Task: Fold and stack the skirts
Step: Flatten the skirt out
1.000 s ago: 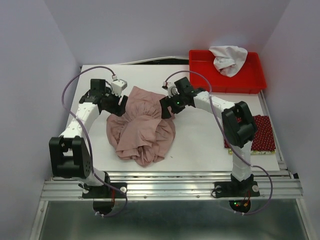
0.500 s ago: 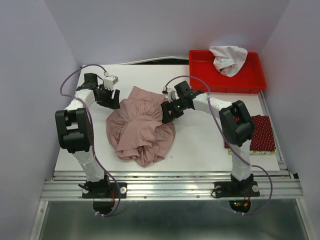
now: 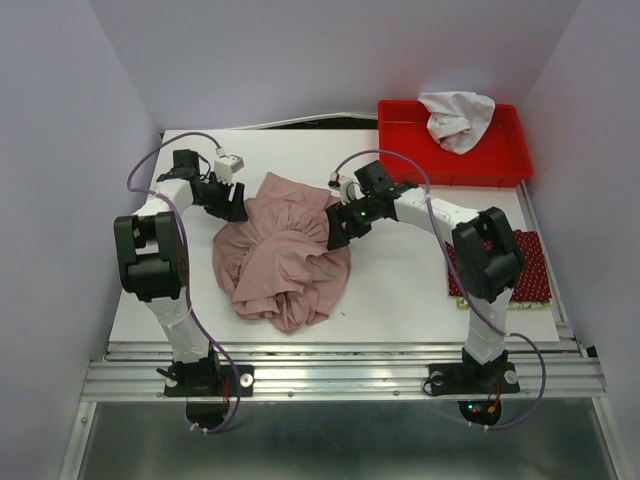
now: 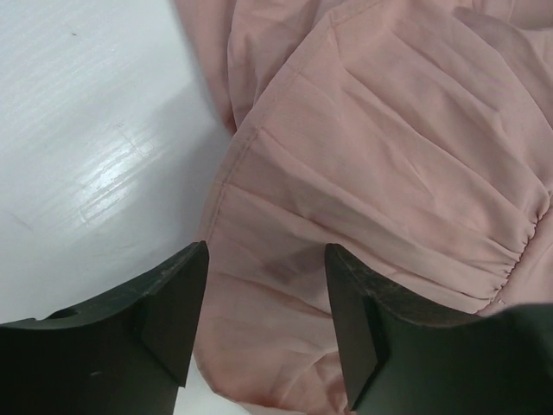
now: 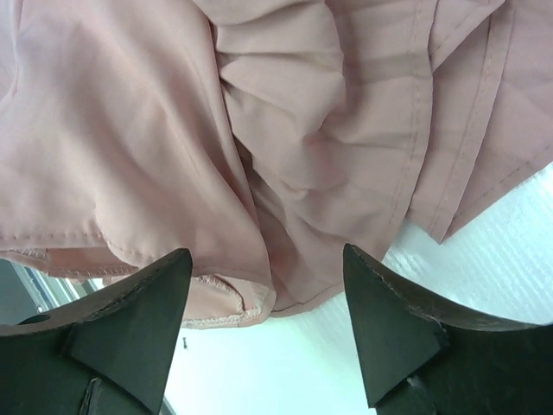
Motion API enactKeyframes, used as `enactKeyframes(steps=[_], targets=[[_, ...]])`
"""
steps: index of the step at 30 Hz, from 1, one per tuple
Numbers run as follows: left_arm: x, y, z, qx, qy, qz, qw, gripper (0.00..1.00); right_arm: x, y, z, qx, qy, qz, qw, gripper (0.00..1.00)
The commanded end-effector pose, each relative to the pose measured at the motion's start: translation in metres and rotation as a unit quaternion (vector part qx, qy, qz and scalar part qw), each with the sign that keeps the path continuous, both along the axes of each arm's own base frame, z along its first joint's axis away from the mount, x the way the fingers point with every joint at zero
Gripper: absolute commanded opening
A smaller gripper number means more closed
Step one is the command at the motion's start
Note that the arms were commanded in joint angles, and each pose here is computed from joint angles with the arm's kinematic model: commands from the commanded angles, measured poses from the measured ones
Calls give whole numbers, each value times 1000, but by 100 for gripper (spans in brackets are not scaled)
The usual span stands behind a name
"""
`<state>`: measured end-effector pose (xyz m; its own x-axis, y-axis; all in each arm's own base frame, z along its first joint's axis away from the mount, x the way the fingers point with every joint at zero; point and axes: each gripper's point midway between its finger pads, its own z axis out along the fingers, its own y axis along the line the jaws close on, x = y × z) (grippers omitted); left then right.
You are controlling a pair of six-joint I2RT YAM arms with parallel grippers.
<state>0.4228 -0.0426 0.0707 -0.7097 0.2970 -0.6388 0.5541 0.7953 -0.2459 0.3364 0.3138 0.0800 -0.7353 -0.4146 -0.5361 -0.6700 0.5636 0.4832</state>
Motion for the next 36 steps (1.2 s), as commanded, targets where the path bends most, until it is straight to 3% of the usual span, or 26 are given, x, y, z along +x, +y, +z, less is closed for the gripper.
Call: enactKeyframes(steps=[1,9,12,13,15,16,19,24,28,32,33,36], targets=[[4,-6,5,-17,-15,-15,1000,73,-12,-1,17,7,-7,12,1000,76],[18,-17,-5,-51,-7,-50,997,77,-35,-5,10,15,34,21,999,77],[13,-25,-11,-78,7,-68,995,70,-42,-6,-2,5,44,23,999,75],[13,-26,-10,-82,7,-70,994,57,-42,-7,-6,3,45,22,999,73],[13,-28,-7,-85,5,-76,993,40,-39,-7,-11,-4,52,5,999,69],[11,-28,-1,-84,1,-79,993,26,-37,-7,-19,-11,56,2,998,66],[10,-24,26,-65,-26,-75,995,0,-28,-5,-28,-20,59,-11,998,59],[0,-18,97,-4,-106,-45,993,0,-1,5,-29,-18,35,-34,999,44],[-35,-55,130,30,-147,-80,985,0,34,11,-16,0,28,-72,997,41],[-91,-112,125,57,-161,-166,971,0,85,-23,22,42,7,-125,991,42],[-119,-139,105,61,-145,-213,964,0,91,-35,36,52,-1,-132,990,43],[-163,-161,68,84,-120,-262,954,0,113,-84,61,49,-23,-163,985,49]])
